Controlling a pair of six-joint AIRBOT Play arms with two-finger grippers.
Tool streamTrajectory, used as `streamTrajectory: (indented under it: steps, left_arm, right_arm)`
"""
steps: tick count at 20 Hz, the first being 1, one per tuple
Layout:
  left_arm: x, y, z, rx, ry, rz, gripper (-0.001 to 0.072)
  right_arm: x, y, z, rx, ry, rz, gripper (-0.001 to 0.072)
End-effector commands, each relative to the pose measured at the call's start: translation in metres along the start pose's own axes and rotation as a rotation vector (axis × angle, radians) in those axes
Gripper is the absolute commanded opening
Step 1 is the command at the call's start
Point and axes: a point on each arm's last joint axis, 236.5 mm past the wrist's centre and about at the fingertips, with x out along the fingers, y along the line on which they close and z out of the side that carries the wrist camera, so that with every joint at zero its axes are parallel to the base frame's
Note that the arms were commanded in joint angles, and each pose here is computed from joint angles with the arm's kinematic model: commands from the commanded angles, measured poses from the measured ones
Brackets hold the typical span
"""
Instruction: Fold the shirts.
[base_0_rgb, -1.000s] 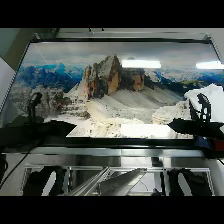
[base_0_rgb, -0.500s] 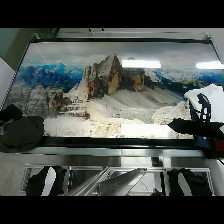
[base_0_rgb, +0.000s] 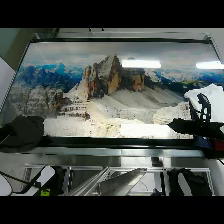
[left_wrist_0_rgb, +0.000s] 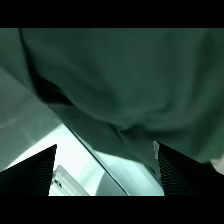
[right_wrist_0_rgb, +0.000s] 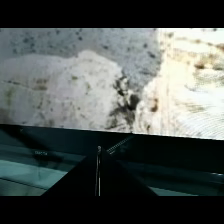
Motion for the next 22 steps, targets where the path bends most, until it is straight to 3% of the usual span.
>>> streamTrajectory:
  steps: [1,5,6,7,9,12,17,22]
  left_arm:
    - [0.041,0.006,0.007,-0.005,0.038,0.008,0.0673]
    - [0.071,0.004,0.014,0.041,0.061,0.003,0.0671]
    - [0.074,0.004,0.016,0.042,0.054,0.004,0.0636]
    - [0.076,0.004,0.020,0.042,0.040,0.004,0.0456]
    - [0.072,0.004,0.030,0.041,0.006,0.003,0.0009]
    - [0.049,-0.021,0.046,0.056,-0.009,-0.105,0.0012]
    - [-0.057,-0.152,0.058,0.118,-0.098,-0.617,0.0012]
    - [-0.208,-0.303,-0.029,0.512,-0.247,-0.990,0.0012]
  right_arm:
    - [0.000,0.000,0.000,0.000,0.000,0.001,0.0022]
    - [0.000,0.000,0.000,0.000,0.000,0.001,0.0022]
    - [0.000,0.000,0.000,0.000,0.000,0.001,0.0022]
    - [0.000,0.000,0.000,0.000,0.000,0.001,0.0022]
    - [0.000,0.000,0.000,0.000,0.000,0.001,0.0022]
    - [0.000,0.000,0.000,-0.001,0.000,0.000,0.0022]
    - [0.000,0.000,0.000,-0.001,0.000,0.000,0.0022]
    - [0.000,0.000,0.000,0.000,-0.001,0.000,0.0022]
